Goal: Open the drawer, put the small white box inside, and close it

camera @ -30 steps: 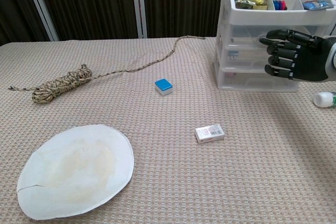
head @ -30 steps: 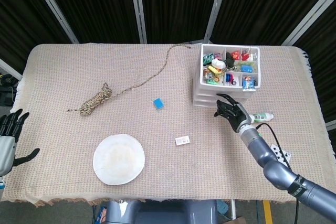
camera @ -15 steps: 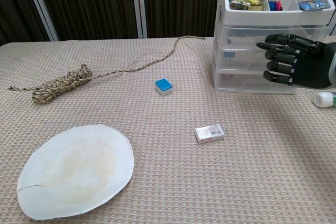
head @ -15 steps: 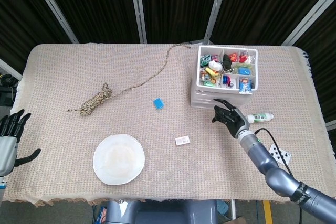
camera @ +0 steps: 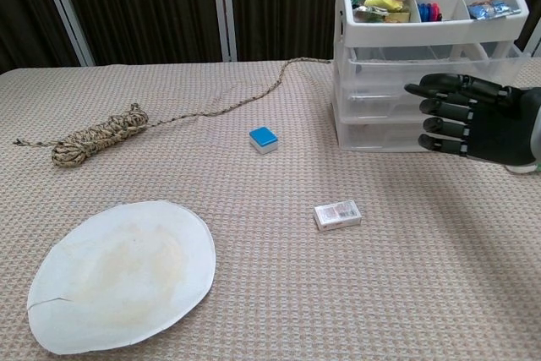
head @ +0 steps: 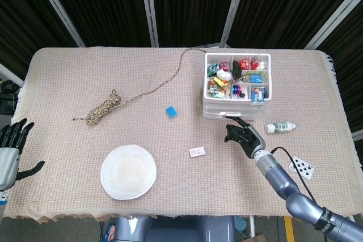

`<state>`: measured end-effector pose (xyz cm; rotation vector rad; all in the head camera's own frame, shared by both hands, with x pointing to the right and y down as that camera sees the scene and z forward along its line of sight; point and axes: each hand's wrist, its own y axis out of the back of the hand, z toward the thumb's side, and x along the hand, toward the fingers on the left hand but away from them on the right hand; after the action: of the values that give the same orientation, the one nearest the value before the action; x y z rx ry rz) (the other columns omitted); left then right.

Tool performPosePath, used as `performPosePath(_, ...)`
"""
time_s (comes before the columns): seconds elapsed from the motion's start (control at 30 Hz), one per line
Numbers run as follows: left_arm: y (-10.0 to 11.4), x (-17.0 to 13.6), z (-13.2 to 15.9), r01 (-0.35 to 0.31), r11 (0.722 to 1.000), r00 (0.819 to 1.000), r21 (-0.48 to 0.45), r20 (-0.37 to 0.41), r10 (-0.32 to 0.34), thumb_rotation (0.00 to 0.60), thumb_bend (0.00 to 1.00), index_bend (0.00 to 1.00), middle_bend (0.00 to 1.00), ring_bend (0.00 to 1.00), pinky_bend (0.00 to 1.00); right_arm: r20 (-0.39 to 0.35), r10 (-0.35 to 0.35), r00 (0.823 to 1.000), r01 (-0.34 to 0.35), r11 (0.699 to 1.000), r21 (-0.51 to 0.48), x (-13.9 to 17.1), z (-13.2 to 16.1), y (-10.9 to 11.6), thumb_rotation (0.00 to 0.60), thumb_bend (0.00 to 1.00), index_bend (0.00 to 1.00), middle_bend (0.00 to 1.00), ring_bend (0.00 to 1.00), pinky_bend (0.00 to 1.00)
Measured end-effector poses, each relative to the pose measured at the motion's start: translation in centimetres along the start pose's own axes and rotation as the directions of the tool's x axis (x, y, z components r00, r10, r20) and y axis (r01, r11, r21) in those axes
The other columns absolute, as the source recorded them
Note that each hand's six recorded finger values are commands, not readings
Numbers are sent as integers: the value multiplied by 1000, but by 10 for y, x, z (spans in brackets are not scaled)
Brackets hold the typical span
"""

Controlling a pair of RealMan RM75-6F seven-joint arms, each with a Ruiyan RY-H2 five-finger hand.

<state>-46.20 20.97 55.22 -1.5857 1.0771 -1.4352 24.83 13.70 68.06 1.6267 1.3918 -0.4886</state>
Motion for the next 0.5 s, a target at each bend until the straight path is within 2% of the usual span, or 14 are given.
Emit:
performPosePath(0.2, -1, 0, 0, 3, 1000, 1000, 1, 1, -3, 600, 211, 58, 0, 0, 0, -6, -23, 1000, 23, 1000, 4, 3, -1, 8, 600, 303, 315, 678, 669, 586)
performPosePath(0.5, -2, 0, 2, 5, 1000, 1000, 4, 5, -5, 600, 211, 58, 0, 0, 0, -32, -32, 999, 32, 999, 4, 10, 8, 12, 600, 303, 218, 669, 657, 578)
